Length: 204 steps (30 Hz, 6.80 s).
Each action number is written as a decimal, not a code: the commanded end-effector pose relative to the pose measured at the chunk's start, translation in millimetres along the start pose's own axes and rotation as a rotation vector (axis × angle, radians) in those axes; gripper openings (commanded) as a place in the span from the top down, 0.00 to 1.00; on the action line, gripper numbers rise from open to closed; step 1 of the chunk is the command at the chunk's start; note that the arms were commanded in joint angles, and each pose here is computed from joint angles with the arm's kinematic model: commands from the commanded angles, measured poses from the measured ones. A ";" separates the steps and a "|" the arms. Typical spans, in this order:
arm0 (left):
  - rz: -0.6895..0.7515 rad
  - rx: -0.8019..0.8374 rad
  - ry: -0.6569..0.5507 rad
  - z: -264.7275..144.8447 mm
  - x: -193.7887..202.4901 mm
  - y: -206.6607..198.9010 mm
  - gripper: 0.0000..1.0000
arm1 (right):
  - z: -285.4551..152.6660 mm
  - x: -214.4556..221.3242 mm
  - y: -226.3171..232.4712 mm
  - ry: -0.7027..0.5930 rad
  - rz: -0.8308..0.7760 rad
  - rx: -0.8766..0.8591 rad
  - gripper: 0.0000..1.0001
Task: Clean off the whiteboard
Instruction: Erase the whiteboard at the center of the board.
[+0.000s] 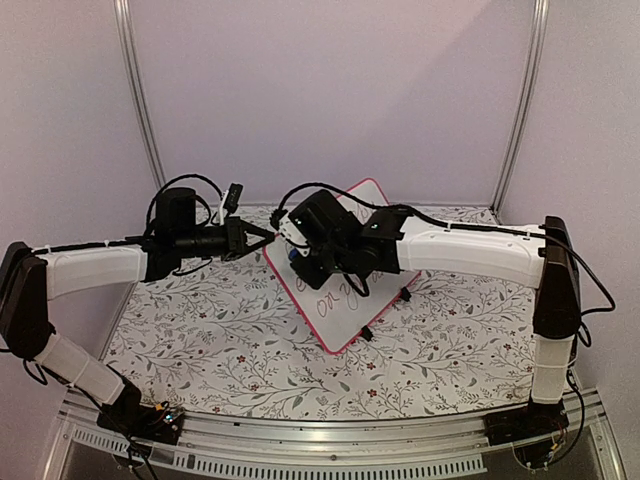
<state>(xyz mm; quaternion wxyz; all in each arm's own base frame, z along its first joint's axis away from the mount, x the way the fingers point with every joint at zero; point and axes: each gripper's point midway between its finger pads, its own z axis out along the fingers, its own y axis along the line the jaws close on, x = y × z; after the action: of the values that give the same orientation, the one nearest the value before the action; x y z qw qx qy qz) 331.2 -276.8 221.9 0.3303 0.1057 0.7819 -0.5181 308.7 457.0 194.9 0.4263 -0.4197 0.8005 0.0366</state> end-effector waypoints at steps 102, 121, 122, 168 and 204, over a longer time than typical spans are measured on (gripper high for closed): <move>0.050 0.110 0.024 0.6 5.6 -28.6 1.00 | 19.1 -33.6 -38.2 -0.066 0.080 0.024 0.94; 0.046 0.111 0.026 1.1 6.0 -28.2 1.00 | 16.6 11.0 -13.3 0.021 0.058 -0.035 0.94; 0.047 0.110 0.025 0.9 5.7 -28.1 1.00 | 16.0 12.3 -12.7 0.024 0.060 -0.037 0.94; 0.050 0.117 0.026 1.0 5.9 -30.1 1.00 | 12.2 -16.8 -37.9 -0.037 0.080 0.024 0.94; 0.047 0.112 0.029 2.3 7.0 -27.4 1.00 | -8.3 9.5 25.5 -0.022 -0.040 -0.117 0.94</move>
<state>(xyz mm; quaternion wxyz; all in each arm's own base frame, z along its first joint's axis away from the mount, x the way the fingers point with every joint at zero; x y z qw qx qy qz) 329.3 -277.9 221.7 0.3267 0.1039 0.7792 -0.5247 298.9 464.8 193.8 0.4278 -0.4384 0.7868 0.0764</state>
